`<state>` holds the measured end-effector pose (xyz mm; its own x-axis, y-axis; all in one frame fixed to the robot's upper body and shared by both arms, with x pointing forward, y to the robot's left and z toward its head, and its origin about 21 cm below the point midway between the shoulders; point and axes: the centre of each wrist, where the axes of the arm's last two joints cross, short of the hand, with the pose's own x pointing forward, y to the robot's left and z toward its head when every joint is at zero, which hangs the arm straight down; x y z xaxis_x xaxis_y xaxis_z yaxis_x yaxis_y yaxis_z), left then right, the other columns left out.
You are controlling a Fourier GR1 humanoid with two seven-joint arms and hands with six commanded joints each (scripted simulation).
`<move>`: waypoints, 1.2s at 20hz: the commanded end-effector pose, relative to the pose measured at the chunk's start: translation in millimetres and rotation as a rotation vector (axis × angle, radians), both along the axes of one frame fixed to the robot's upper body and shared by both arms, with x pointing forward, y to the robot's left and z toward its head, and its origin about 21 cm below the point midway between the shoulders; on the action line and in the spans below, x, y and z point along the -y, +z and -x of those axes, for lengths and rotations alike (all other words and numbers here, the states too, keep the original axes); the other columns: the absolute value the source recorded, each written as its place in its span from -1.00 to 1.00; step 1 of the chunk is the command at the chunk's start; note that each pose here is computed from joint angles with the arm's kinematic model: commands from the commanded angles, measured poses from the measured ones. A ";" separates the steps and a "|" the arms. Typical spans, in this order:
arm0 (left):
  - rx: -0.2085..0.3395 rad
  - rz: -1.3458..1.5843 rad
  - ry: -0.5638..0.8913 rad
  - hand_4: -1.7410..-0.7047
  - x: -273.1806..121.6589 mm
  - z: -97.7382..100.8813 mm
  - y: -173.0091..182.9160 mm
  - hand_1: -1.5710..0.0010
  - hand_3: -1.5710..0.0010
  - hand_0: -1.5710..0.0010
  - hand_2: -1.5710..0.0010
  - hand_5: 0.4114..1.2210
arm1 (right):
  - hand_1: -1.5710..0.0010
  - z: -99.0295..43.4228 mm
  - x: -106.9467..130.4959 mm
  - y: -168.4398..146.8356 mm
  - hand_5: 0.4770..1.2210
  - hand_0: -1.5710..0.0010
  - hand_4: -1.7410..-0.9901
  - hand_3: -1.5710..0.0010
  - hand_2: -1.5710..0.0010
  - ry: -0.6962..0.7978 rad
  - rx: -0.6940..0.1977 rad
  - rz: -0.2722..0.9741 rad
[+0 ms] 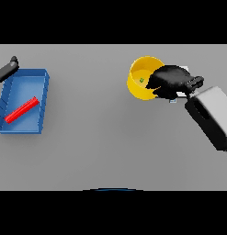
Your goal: Pick up the red beaker and tilt it to pour out 1 green nut into yellow bowl. Pick up the yellow bowl and place it on the metallic measuring scale.
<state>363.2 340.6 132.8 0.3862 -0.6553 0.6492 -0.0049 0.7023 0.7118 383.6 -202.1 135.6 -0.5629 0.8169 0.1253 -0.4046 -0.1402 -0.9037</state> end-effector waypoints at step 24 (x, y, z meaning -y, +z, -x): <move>-0.029 0.007 0.042 0.74 2.0 2.3 -0.5 1.00 1.00 1.00 1.00 -0.11 | -0.57 -46.1 77.6 -43.1 1.00 -0.80 -0.97 -0.96 -0.79 -0.298 -0.026 0.057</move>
<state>360.9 338.5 132.2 0.4317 -0.6335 0.6421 -0.0134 0.7073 0.7068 429.7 -279.7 92.3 -0.2948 0.9516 0.0867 -0.4593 -0.0616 -0.8861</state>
